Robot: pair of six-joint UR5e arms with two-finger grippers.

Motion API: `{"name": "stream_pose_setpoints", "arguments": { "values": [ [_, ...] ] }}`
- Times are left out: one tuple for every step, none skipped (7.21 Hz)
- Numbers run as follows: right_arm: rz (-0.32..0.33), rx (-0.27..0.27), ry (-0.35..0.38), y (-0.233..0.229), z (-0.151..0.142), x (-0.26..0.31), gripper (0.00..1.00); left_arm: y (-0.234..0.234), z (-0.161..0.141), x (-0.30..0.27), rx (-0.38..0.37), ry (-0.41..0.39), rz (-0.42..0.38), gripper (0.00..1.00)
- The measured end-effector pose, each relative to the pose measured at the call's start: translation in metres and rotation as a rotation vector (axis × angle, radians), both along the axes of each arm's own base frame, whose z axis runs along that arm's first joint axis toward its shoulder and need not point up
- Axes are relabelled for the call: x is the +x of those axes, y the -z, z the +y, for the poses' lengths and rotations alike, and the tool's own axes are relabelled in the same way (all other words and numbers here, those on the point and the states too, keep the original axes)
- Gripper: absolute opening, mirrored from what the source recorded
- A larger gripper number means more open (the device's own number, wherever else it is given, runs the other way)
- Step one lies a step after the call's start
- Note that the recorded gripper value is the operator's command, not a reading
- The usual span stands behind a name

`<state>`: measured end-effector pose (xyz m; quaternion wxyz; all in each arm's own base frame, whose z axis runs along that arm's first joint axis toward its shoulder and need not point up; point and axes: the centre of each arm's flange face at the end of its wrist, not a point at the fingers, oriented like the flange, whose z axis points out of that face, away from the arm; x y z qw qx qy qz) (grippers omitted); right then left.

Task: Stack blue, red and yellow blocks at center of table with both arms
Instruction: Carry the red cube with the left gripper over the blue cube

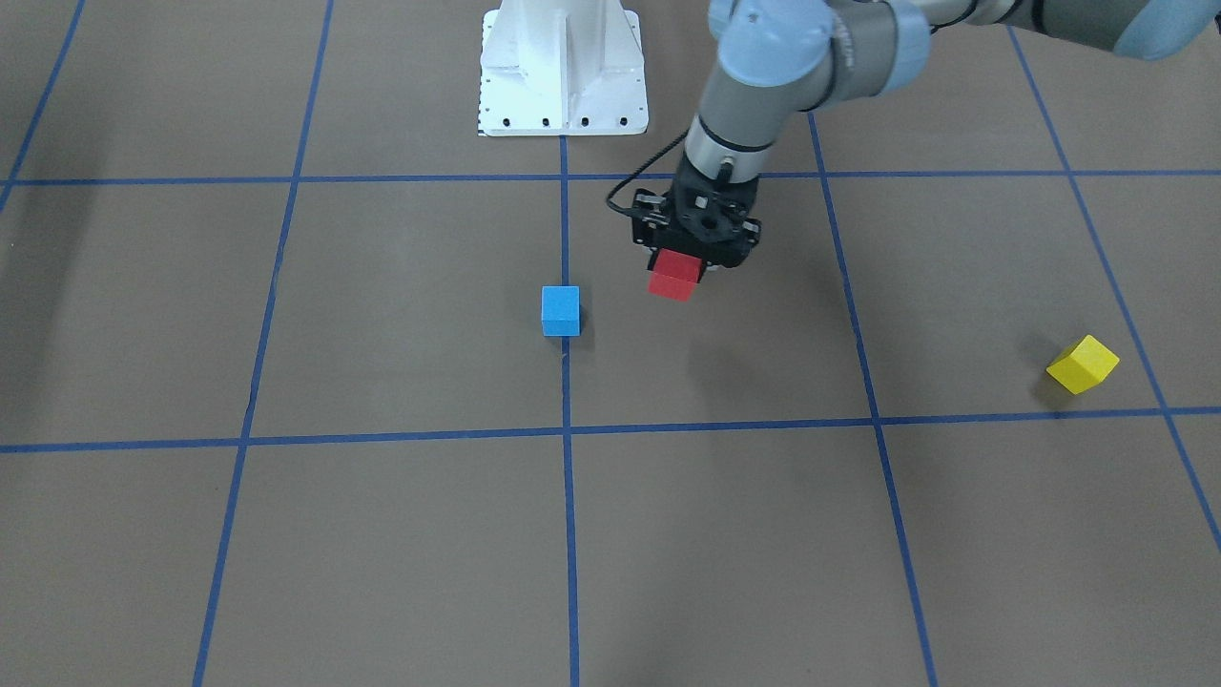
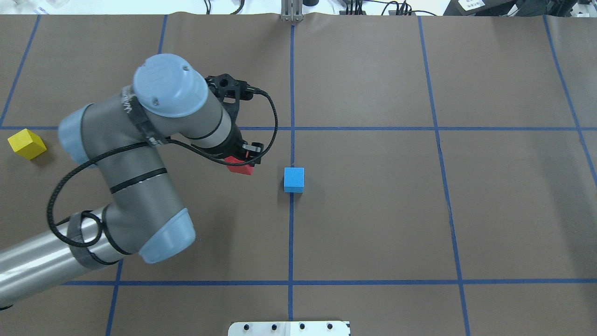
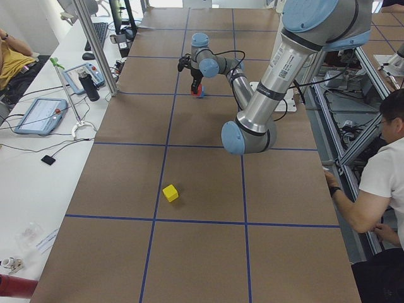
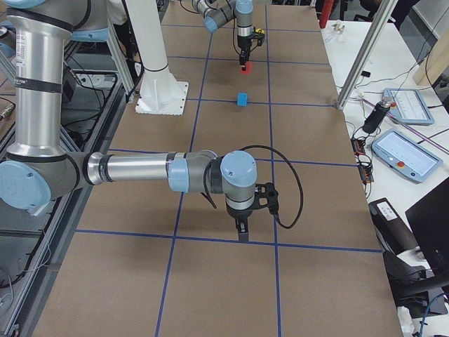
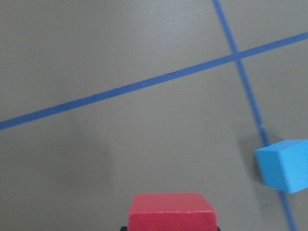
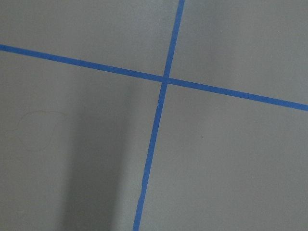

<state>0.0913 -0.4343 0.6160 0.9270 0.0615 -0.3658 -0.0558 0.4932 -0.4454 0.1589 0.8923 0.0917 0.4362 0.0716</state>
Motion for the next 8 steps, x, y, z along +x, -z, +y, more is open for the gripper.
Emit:
{"name": "stream_pose_setpoints", "arguments": {
  "values": [
    [0.001,-0.002,-0.003,0.0,0.0,0.0,1.0,0.03,0.0,0.036,-0.042,0.037,-0.01,0.0],
    [0.001,-0.003,-0.004,0.001,-0.001,0.0,1.0,0.049,-0.002,0.066,-0.07,0.06,-0.022,0.0],
    [0.001,-0.002,-0.005,0.001,-0.001,0.0,1.0,0.057,-0.003,0.086,-0.088,0.072,-0.037,0.0],
    [0.001,-0.002,-0.004,0.001,-0.001,0.0,1.0,0.056,-0.004,0.099,-0.096,0.077,-0.052,0.0],
    [0.001,-0.002,-0.004,0.001,-0.001,0.0,1.0,0.05,-0.002,0.109,-0.096,0.08,-0.07,0.0],
    [0.001,-0.002,-0.004,0.001,-0.001,0.0,1.0,0.046,0.004,0.116,-0.094,0.077,-0.082,0.0],
    [0.002,-0.001,-0.003,0.001,-0.001,0.0,1.0,0.043,0.008,0.121,-0.094,0.074,-0.087,0.0],
    [0.002,-0.001,-0.003,0.001,-0.001,0.0,1.0,0.042,0.009,0.122,-0.094,0.073,-0.089,0.0]
  ]
}}
